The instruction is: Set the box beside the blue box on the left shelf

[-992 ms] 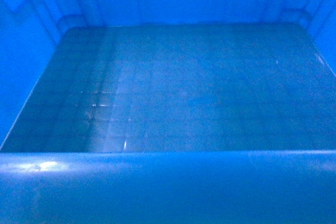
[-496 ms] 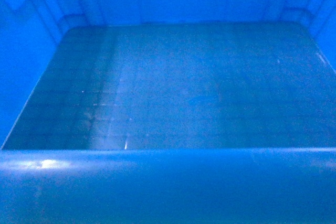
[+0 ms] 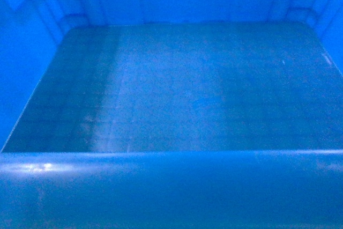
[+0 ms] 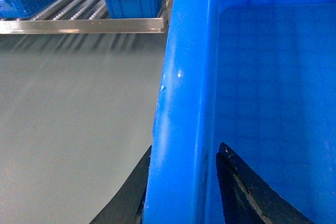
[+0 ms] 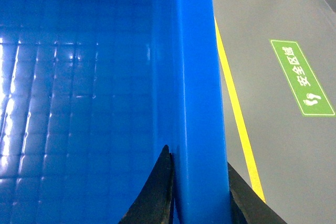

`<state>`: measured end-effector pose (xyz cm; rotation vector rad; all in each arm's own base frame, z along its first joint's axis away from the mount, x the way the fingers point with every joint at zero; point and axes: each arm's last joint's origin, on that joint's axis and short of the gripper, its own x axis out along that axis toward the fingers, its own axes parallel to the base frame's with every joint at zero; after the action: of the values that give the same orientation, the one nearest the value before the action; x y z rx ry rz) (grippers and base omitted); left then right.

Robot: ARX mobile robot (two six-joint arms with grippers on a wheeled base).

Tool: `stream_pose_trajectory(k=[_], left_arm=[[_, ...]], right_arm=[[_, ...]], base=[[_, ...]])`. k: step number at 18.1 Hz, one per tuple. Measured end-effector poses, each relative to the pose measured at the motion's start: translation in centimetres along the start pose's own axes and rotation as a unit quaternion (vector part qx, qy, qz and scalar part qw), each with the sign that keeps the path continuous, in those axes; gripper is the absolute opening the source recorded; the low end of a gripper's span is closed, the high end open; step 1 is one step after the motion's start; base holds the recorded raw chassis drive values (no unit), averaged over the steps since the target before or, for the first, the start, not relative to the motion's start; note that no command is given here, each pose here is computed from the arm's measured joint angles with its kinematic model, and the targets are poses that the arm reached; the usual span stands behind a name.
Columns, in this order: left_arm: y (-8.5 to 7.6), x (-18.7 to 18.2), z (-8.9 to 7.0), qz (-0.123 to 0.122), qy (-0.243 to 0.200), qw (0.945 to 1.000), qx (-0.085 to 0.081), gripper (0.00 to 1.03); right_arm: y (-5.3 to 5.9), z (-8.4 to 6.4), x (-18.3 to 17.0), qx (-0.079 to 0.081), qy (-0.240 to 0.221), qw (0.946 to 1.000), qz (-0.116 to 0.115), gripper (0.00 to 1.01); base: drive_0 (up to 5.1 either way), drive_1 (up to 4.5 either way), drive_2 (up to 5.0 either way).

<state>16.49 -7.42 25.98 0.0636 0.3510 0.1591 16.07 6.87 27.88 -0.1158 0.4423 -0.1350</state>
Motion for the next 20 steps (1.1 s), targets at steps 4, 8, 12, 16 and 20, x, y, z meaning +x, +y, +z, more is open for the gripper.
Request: stream_pose_trajectory(k=[4, 8, 12, 16, 20], left_arm=[[0.01, -0.02, -0.01, 0.0, 0.0, 1.0, 0.001, 0.3], [0.01, -0.01, -0.02, 0.001, 0.001, 1.0, 0.002, 0.3], [0.0, -0.01, 0.0, 0.0, 0.0, 1.0, 0.001, 0.3], [0.0, -0.01, 0.01, 0.0, -0.001, 1.0, 0.001, 0.3], [0.01, -0.01, -0.01, 0.001, 0.0, 1.0, 0.001, 0.3]], right_arm=[[-0.01, -0.03, 0.0, -0.001, 0.001, 1.0, 0.0, 0.12], [0.01, -0.04, 0.03, -0.001, 0.002, 1.0, 0.0, 0.12], [0.0, -0.01, 0.01, 0.0, 0.001, 1.0, 0.0, 0.12], [-0.03, -0.02, -0.03, 0.0, 0.001, 1.0, -0.001, 0.12], [0.0, -0.02, 0.01, -0.001, 0.001, 1.0, 0.0, 0.12]], base=[[0.0, 4.03, -4.1], [0.0, 4.04, -4.1], [0.0, 4.04, -4.1], [-0.1, 4.0, -4.1], [0.0, 4.07, -4.0]])
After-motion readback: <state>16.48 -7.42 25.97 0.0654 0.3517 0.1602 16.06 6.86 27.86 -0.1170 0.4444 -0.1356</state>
